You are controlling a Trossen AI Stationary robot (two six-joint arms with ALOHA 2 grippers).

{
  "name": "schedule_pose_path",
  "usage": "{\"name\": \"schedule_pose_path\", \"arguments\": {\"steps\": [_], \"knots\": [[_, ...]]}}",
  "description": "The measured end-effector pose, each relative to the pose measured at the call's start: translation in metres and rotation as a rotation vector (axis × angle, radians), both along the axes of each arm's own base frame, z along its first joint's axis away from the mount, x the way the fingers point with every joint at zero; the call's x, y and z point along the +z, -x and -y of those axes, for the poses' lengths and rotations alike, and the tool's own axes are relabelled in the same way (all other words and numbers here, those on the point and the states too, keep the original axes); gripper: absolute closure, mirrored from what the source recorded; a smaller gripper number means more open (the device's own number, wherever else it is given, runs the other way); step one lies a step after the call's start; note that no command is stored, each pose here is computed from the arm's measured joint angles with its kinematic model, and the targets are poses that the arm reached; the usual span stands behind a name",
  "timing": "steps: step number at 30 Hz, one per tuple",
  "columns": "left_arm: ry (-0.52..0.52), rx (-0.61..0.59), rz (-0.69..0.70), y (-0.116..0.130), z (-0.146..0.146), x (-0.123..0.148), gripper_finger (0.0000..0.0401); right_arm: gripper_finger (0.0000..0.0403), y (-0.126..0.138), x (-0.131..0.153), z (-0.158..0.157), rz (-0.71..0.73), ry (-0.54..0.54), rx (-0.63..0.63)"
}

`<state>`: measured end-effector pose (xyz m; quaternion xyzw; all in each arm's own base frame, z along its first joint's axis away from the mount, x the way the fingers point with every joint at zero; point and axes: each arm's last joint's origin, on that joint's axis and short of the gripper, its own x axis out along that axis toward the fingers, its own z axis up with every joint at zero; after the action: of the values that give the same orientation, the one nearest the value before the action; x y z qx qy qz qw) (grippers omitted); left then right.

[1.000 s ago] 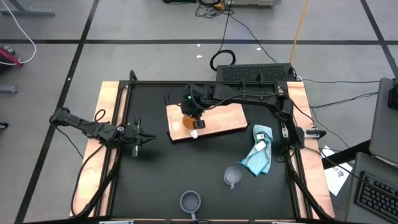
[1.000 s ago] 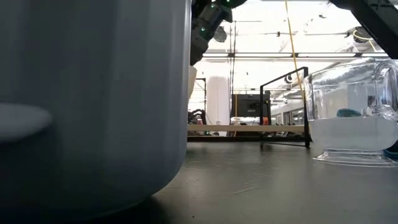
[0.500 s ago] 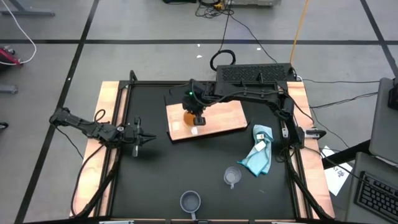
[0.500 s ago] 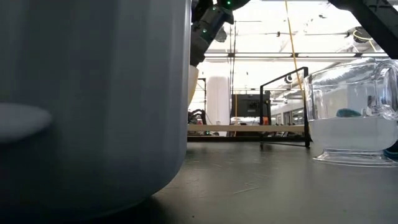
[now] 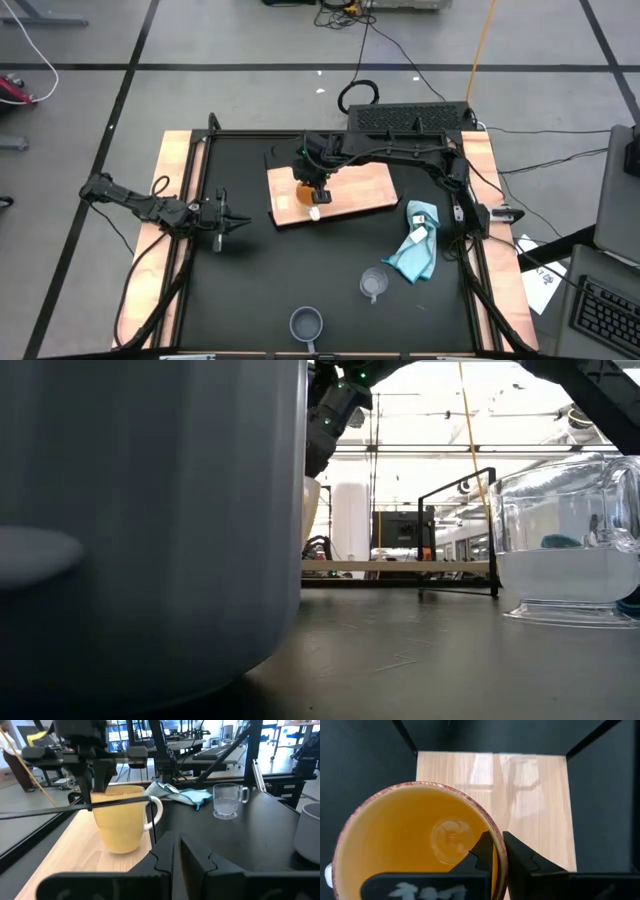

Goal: Stack small to large cups/mugs on shelf
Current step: Put the yellow mug on the shelf

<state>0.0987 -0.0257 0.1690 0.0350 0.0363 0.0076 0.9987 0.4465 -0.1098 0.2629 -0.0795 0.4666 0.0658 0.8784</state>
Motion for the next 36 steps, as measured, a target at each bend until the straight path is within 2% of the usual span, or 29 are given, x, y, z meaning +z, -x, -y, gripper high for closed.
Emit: {"name": "schedule_pose_path", "arguments": {"steps": [18,24,36], "knots": [[0.0,0.0,-0.008,0.0001,0.0,-0.0008,0.037,0.0391,-0.0057,-0.0078,0.0023,0.012,0.008,0.01],[-0.001,0.0,-0.009,0.0001,0.0,-0.0009,0.037,0.0368,-0.007,-0.0073,0.0027,0.026,0.006,0.007],[0.009,0.001,-0.021,0.0002,-0.0001,-0.0021,0.037,0.0361,-0.0073,-0.0071,0.0026,0.03,0.004,0.007]]}}
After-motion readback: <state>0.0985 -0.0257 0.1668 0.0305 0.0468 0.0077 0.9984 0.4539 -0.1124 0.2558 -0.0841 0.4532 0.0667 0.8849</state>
